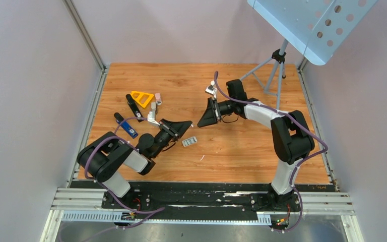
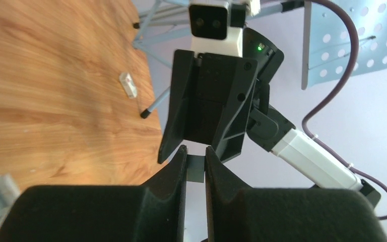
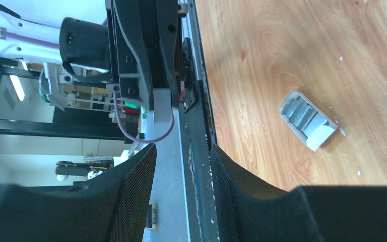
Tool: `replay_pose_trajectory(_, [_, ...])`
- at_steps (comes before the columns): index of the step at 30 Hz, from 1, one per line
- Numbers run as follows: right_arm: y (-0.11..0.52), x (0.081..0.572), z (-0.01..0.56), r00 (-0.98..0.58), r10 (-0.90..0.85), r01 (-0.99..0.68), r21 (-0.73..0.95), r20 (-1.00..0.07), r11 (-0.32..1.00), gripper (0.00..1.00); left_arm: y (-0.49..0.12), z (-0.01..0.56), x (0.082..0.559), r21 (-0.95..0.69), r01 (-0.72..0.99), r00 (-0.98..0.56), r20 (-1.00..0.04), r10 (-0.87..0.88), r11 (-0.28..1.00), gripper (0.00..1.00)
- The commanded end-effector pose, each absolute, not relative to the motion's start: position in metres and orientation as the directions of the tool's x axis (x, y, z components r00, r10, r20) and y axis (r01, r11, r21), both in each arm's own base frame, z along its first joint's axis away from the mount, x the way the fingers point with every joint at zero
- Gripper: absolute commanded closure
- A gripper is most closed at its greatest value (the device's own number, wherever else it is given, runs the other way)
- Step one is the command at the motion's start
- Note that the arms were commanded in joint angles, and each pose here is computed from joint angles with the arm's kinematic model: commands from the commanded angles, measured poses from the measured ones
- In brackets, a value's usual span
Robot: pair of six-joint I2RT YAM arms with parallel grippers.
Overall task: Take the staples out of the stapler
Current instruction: Place the staple in the staple box.
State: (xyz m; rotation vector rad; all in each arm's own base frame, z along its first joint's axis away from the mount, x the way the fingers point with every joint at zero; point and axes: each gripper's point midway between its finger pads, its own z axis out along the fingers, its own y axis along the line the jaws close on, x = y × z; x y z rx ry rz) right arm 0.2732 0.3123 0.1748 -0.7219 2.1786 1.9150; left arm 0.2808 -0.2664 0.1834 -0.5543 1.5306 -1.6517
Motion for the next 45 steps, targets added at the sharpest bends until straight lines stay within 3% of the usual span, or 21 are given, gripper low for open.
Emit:
replay_pose_trajectory(1, [0.301,0.273,0.178,-0.829,-0.256,-0.532,0.842,-0.496,0.09,0.52,-0.236,0.187,0.28,-0.955,0.284,-0.489,-0.216,-0.845,0.079,0.98])
replay_pose_trajectory(8, [0.287,0.281,0.167,-0.805,-0.25,-0.581,0.801,-0.538,0.147,0.53,-0.231,0.155,0.279,-0.962,0.166,-0.505,-0.273,-0.819,0.218,0.99])
replay_pose_trajectory(14, [0.281,0.283,0.161,-0.792,-0.257,-0.602,0.777,-0.553,0.182,0.53,-0.215,0.135,0.281,-0.767,-0.013,-0.551,-0.531,-0.644,0.642,0.99])
replay_pose_trajectory(19, [0.281,0.285,0.157,-0.791,-0.262,-0.604,0.773,-0.552,0.194,0.53,-0.201,0.129,0.277,-0.572,-0.128,-0.65,-0.568,-0.504,0.81,0.99])
replay_pose_trajectory(30, [0.278,0.286,0.15,-0.778,-0.277,-0.623,0.749,-0.564,0.224,0.53,-0.243,0.117,0.28,-0.356,-0.067,-0.751,-0.597,-0.282,0.932,0.99])
replay_pose_trajectory(45, [0.273,0.29,0.145,-0.733,-0.306,-0.678,0.689,-0.608,0.255,0.53,-0.252,0.105,0.278,-0.326,-0.093,-0.749,-0.599,-0.282,0.941,1.0])
